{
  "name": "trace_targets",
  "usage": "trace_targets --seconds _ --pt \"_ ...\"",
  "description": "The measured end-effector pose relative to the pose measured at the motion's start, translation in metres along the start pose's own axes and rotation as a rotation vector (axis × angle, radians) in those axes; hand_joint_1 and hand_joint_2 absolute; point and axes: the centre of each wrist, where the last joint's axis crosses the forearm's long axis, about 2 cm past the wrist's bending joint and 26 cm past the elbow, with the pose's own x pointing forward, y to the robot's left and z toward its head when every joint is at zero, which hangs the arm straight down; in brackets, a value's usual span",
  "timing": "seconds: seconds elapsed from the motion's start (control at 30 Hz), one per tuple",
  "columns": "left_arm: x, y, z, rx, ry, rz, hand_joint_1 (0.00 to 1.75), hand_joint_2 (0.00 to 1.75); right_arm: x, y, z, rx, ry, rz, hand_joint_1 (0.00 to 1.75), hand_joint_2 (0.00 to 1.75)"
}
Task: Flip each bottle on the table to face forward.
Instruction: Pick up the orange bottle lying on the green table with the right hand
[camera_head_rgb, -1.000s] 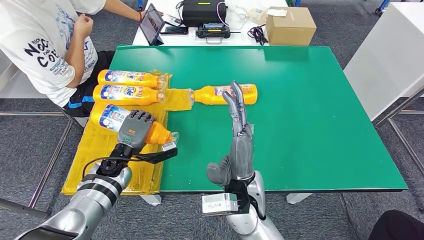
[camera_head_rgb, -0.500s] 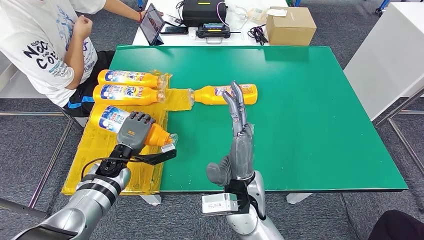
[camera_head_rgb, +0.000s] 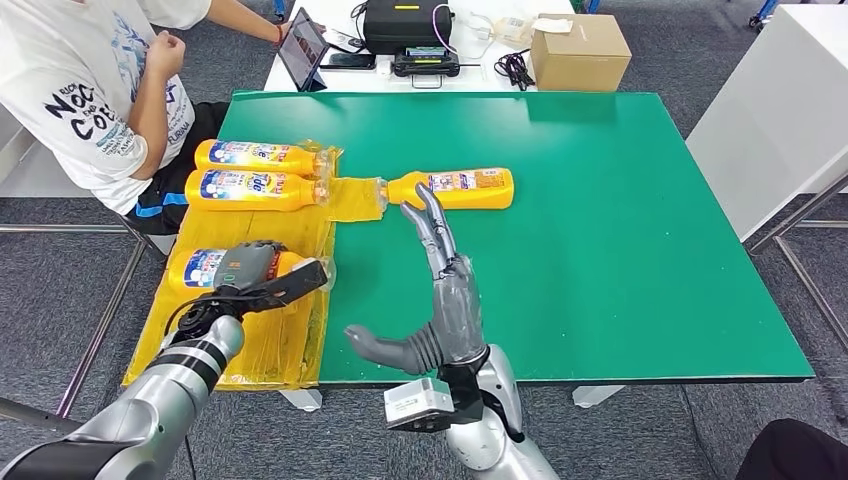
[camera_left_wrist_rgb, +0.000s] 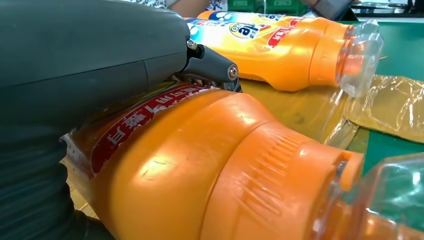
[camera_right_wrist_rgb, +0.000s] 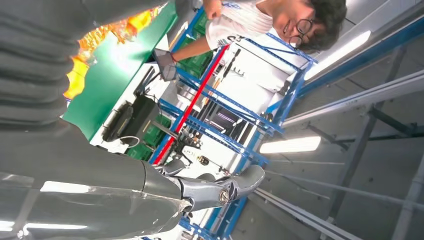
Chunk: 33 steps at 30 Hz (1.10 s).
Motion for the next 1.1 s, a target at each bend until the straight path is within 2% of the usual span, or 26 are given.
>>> trace_targets --seconds 0.27,0.3,0.4,0.43,0.6,0.83,1.1 --pt "-0.003 0.001 0.000 -0.001 0.019 0.022 1.75 1.75 -0.002 0.002 0.003 0.011 0.014 -0.002 0.00 1.75" --pt "-0.003 0.001 0.000 -0.002 0.018 0.024 1.63 1.75 -0.003 0.003 0.003 0.012 0.016 -0.002 0.00 1.75" --pt "-0.004 0.000 -0.001 -0.023 0.008 0.028 0.45 1.75 -0.004 0.003 0.004 0.026 0.018 0.002 0.00 1.75" --pt "-0.004 0.000 -0.001 -0.038 0.004 0.029 0.17 1.75 -0.004 0.003 0.004 0.033 0.018 0.005 0.00 1.75" --pt "-0.003 -0.001 -0.001 -0.103 0.000 0.029 0.00 1.75 -0.006 0.004 0.003 0.054 0.018 0.013 0.00 1.75" --pt "0.000 0.000 -0.005 -0.246 -0.056 0.151 0.00 1.75 -0.011 0.005 0.001 0.083 0.033 0.011 0.00 1.75" --pt "-0.001 0.000 -0.005 -0.303 -0.072 0.252 0.00 1.75 -0.017 0.009 0.004 0.106 0.056 0.001 0.00 1.75"
